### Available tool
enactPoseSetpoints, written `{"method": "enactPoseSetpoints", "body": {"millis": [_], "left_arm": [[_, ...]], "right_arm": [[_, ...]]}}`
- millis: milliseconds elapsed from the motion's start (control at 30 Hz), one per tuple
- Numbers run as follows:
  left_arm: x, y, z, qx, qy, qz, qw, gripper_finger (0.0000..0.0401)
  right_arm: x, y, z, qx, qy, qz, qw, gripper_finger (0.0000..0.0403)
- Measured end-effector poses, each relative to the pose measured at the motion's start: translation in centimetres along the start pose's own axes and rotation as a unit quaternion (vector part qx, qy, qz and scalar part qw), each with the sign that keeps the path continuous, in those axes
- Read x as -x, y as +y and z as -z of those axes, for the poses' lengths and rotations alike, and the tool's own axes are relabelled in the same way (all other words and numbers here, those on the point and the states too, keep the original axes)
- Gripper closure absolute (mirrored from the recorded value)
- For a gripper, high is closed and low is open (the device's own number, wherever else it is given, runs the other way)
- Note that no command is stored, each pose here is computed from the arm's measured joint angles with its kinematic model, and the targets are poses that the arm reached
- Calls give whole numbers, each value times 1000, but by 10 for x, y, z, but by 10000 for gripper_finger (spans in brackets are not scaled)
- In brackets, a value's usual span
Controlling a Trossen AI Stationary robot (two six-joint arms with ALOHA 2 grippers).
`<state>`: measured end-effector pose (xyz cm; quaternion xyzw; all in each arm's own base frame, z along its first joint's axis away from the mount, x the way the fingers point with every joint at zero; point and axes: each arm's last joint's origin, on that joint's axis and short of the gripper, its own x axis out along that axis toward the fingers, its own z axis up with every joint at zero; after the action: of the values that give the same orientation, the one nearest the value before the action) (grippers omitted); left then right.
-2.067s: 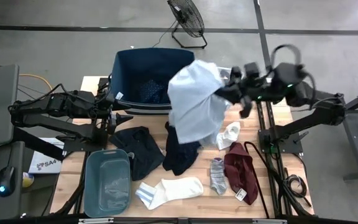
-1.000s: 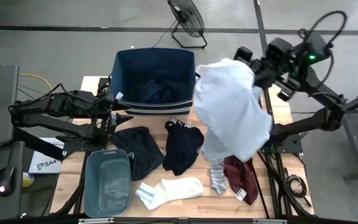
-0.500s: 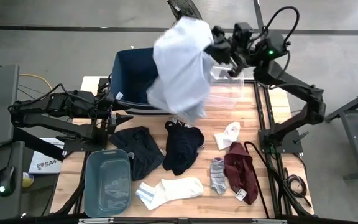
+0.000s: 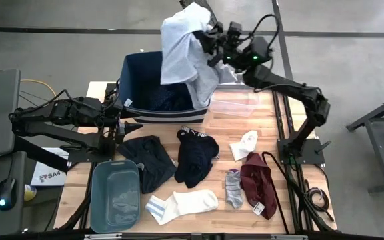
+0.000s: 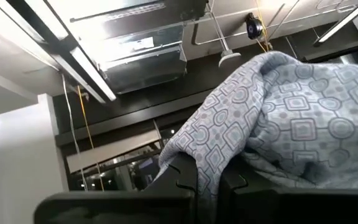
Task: Pick & Place Cloths
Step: Put the white shirt into the blue bin
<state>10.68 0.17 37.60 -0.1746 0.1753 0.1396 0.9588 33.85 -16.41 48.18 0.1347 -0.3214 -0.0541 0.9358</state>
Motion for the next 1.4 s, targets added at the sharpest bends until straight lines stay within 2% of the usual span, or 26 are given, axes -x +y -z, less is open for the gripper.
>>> {"method": "enactPoseSetpoints", "body": {"millis": [200,433,700,900,1067,1233,1400], "left_arm": [[0,0,0,0,0,0,1000,156],[0,0,0,0,0,0,1000,156],[0,0,0,0,4,8,1000,156],[0,0,0,0,5,8,1000,156],[0,0,2,-2,11,5,1000,156],[0,1,3,-3,18,2,1000,156],[0,1,3,-3,18,2,1000,156]], "right_arm": [[-21,-15,30,-9,23,4,1000,399],[-45,-34,71,-30,113,32,993,399],[-40,-55,109,-51,217,94,970,399],[-29,-64,123,-37,294,145,944,399],[-24,-67,128,-36,326,178,928,399],[-15,-70,136,-26,364,234,901,395],[-14,-71,136,-31,365,238,900,365]]}}
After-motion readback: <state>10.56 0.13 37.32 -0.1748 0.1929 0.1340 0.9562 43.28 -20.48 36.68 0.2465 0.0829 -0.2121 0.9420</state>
